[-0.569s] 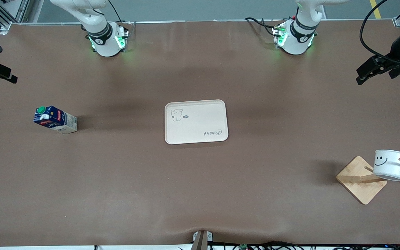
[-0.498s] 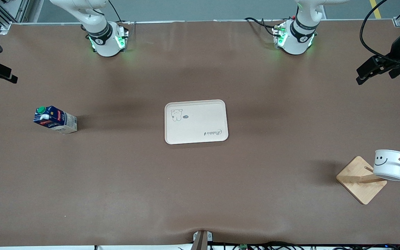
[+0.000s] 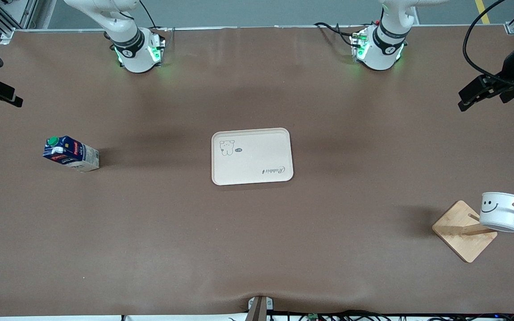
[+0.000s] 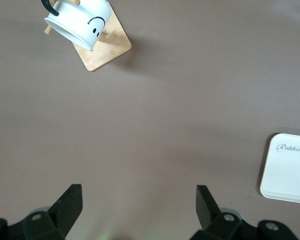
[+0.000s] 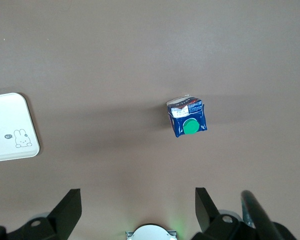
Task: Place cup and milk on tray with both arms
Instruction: 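Move the left gripper toward the white mug on the wooden stand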
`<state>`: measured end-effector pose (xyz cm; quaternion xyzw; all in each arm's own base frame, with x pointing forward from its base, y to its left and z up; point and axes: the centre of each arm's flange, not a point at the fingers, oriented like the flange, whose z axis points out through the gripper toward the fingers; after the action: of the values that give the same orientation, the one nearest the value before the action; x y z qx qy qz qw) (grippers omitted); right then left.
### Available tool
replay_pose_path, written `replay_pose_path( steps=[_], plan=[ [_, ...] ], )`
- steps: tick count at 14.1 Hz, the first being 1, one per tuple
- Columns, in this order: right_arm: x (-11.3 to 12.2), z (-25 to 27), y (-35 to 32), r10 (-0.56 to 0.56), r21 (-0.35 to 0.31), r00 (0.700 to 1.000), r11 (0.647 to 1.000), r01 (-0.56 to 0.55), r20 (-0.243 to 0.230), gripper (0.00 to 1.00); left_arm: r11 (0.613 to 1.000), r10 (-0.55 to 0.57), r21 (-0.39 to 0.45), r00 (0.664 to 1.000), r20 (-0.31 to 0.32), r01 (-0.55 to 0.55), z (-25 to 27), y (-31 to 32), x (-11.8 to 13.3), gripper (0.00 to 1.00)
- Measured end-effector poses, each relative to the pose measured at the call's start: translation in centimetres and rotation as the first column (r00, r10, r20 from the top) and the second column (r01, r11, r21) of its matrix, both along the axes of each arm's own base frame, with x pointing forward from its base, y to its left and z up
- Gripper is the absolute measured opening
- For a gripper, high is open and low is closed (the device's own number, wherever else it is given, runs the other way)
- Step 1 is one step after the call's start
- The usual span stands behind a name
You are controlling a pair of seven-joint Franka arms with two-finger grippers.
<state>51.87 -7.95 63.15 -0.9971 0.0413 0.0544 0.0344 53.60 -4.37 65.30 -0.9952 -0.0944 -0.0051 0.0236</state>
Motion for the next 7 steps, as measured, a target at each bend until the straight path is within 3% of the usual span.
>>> replay_pose_path(
  steps=[2, 7],
  plan=[
    [0.0, 0.0, 0.0, -0.001, 0.001, 1.0, 1.0, 0.001, 0.0, 1.0, 1.0, 0.031, -0.002, 0.999, -0.009, -0.031, -1.8, 2.6, 1.6, 1.0],
    [0.0, 0.0, -0.2, -0.006, 0.013, 1.0, 1.0, 0.006, 0.002, 1.0, 0.999, 0.036, -0.007, 0.998, 0.054, -0.035, -6.2, 9.7, 6.2, 1.0]
  ],
)
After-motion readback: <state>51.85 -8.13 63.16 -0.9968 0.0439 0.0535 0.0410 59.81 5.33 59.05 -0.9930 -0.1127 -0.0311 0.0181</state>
